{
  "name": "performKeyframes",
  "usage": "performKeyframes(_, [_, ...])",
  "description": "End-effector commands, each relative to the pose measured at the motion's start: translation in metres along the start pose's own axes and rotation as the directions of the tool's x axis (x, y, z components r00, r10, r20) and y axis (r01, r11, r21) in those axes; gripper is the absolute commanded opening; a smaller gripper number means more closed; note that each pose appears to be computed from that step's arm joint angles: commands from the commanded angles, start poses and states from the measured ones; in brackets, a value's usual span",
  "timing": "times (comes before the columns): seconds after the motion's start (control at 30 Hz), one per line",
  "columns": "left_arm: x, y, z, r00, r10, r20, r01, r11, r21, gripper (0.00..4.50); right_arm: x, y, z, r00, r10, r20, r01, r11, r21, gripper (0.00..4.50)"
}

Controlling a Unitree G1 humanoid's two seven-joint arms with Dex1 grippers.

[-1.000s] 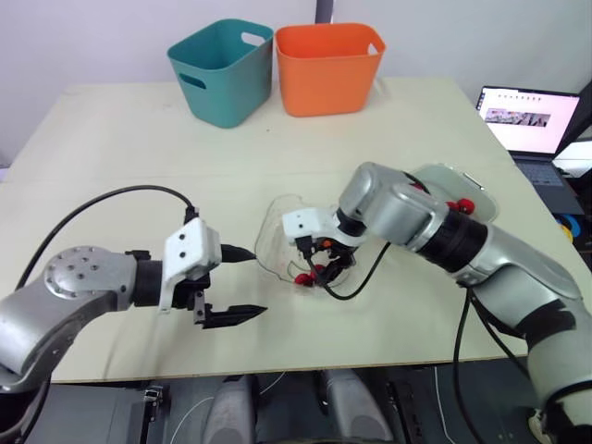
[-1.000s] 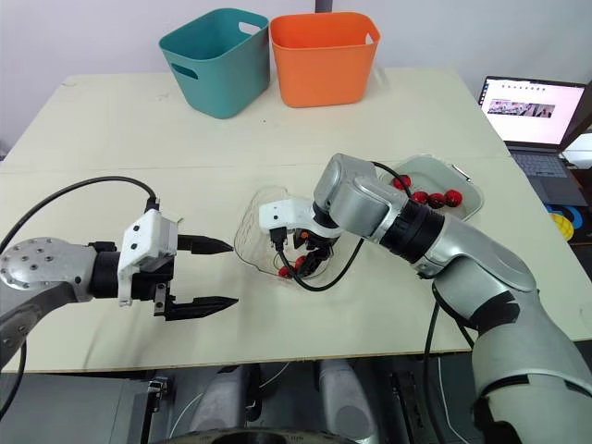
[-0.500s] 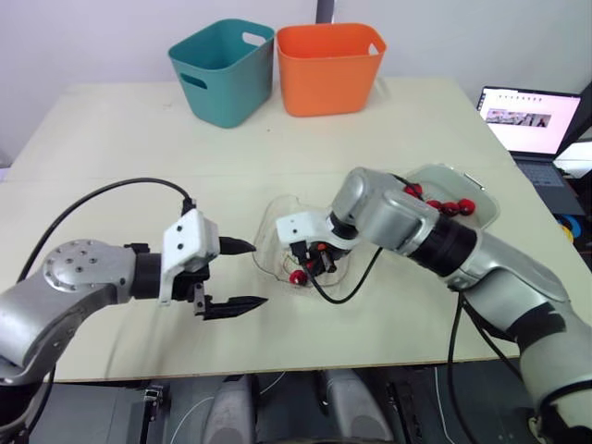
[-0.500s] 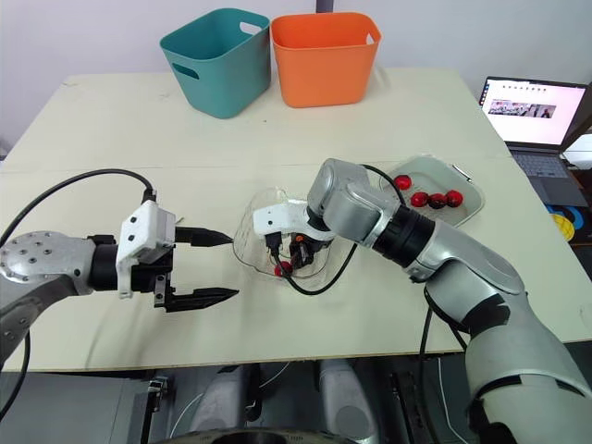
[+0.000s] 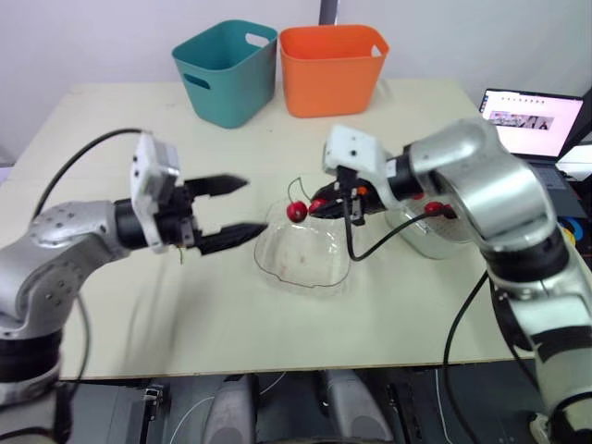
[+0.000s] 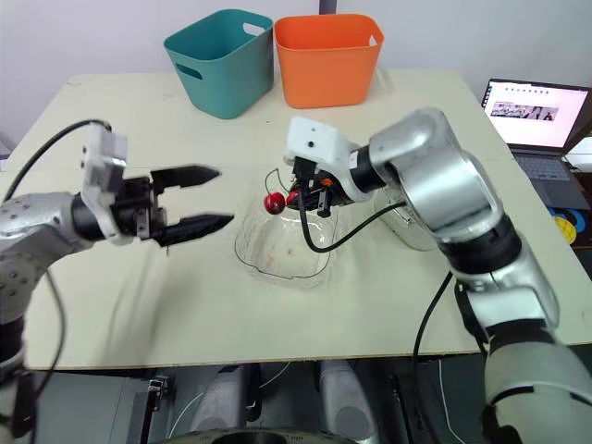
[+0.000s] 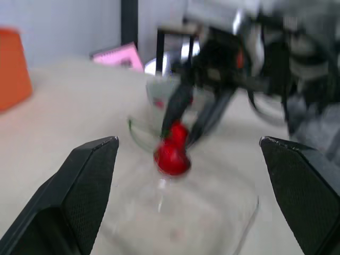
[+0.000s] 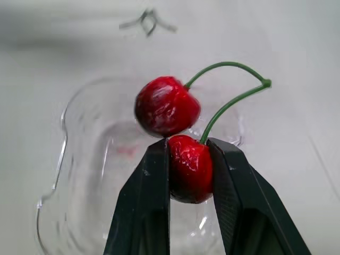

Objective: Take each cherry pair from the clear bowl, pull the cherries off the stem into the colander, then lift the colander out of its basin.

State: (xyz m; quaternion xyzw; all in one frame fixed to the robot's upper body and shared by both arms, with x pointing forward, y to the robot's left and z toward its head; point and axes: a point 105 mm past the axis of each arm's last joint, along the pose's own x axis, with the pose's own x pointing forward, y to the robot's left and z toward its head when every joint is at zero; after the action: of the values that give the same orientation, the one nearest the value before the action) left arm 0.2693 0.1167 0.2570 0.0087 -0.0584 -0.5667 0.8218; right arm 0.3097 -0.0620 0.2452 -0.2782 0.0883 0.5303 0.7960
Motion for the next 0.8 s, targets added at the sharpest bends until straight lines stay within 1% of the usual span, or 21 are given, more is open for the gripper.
performKeyframes(0.03, [0.012, 0.004, 0.012, 0.995, 0.019, 0.098, -0.016, 0.999, -0.033, 4.50, -0.022, -0.014, 0.021, 0.958, -0.203, 0.202, 0.208, 0.978, -0.005, 0.79])
performKeyframes(0.07, [0.017, 0.008, 0.014, 0.991, 0.039, 0.125, -0.035, 0.999, -0.037, 4.50, -0.025, -0.014, 0.021, 0.940, -0.237, 0.246, 0.238, 0.971, 0.027, 0.79])
performKeyframes(0.13, [0.030, 0.011, 0.015, 0.984, 0.037, 0.172, -0.027, 0.998, -0.058, 4.50, -0.030, -0.012, 0.017, 0.892, -0.297, 0.340, 0.280, 0.955, 0.099, 0.79])
performKeyframes(0.2, [0.043, 0.012, 0.014, 0.980, 0.025, 0.197, -0.012, 0.998, -0.067, 4.50, -0.033, -0.013, 0.011, 0.855, -0.356, 0.377, 0.321, 0.934, 0.156, 0.79])
performKeyframes(0.3, [0.059, 0.016, 0.016, 0.974, 0.010, 0.227, 0.002, 0.998, -0.055, 4.50, -0.038, -0.014, 0.007, 0.826, -0.403, 0.395, 0.361, 0.915, 0.178, 0.79])
performKeyframes(0.37, [0.071, 0.018, 0.020, 0.970, -0.015, 0.243, 0.024, 0.999, -0.036, 4.50, -0.041, -0.011, 0.003, 0.828, -0.404, 0.390, 0.368, 0.915, 0.167, 0.79])
performKeyframes(0.43, [0.075, 0.019, 0.024, 0.969, -0.035, 0.246, 0.043, 0.999, -0.027, 4.50, -0.042, -0.006, 0.000, 0.846, -0.382, 0.372, 0.357, 0.924, 0.137, 0.79])
performKeyframes(0.57, [0.073, 0.025, 0.024, 0.977, -0.069, 0.202, 0.074, 0.997, -0.020, 4.50, -0.044, 0.003, 0.000, 0.873, -0.332, 0.358, 0.339, 0.940, 0.045, 0.79])
performKeyframes(0.7, [0.072, 0.020, 0.024, 0.979, -0.142, 0.146, 0.146, 0.989, -0.016, 4.50, -0.043, 0.009, 0.002, 0.893, -0.287, 0.345, 0.318, 0.948, -0.034, 0.79])
performKeyframes(0.8, [0.073, 0.019, 0.025, 0.979, -0.163, 0.124, 0.166, 0.986, -0.011, 4.50, -0.042, 0.011, 0.001, 0.905, -0.270, 0.329, 0.309, 0.948, -0.071, 0.79])
